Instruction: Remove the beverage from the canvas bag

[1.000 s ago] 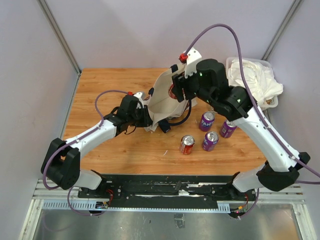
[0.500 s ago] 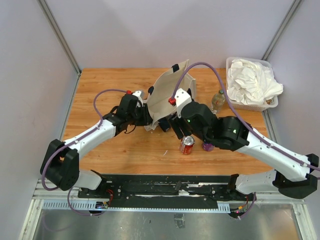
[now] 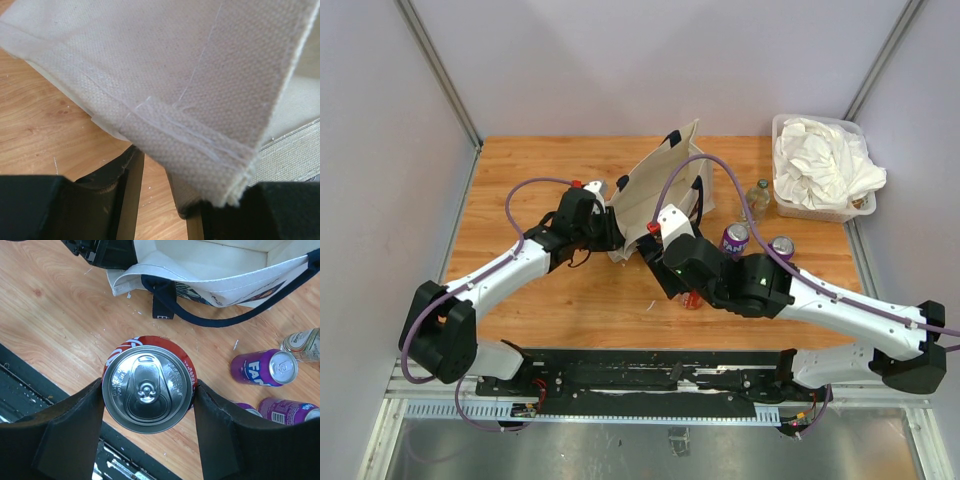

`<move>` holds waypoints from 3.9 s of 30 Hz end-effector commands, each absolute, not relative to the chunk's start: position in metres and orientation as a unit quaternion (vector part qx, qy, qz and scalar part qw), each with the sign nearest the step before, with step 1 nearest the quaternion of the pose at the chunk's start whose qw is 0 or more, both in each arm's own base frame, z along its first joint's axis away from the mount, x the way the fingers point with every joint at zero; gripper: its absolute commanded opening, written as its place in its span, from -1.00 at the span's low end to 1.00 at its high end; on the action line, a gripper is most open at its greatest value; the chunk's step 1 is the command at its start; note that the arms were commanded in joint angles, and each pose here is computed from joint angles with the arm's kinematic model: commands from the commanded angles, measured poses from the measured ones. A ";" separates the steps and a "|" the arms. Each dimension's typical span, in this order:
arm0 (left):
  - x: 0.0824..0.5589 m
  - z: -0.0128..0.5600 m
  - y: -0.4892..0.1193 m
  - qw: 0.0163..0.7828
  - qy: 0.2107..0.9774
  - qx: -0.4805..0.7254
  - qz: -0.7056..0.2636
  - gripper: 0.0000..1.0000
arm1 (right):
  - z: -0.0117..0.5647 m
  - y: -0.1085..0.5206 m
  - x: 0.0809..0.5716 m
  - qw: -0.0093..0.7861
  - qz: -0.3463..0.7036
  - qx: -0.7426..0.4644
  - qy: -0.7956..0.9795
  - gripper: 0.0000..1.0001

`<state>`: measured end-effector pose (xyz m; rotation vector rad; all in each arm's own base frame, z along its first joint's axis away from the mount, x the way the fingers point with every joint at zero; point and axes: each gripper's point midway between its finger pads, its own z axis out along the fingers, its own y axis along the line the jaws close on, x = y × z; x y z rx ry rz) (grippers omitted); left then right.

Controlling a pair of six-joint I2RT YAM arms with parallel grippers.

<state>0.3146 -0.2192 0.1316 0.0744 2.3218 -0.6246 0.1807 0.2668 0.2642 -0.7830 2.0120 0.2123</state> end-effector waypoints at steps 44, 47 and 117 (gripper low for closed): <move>0.313 0.127 -0.215 0.353 0.908 0.033 -0.224 -0.20 | 0.199 0.282 0.204 0.500 0.097 -0.246 0.825 -0.98; 0.313 0.127 -0.214 0.353 0.908 0.033 -0.223 -0.19 | 0.190 0.289 0.204 0.490 0.100 -0.254 0.827 -0.98; 0.323 0.262 -0.189 0.496 0.840 0.013 -0.218 0.99 | 0.294 0.112 0.213 0.574 0.046 0.024 0.817 0.96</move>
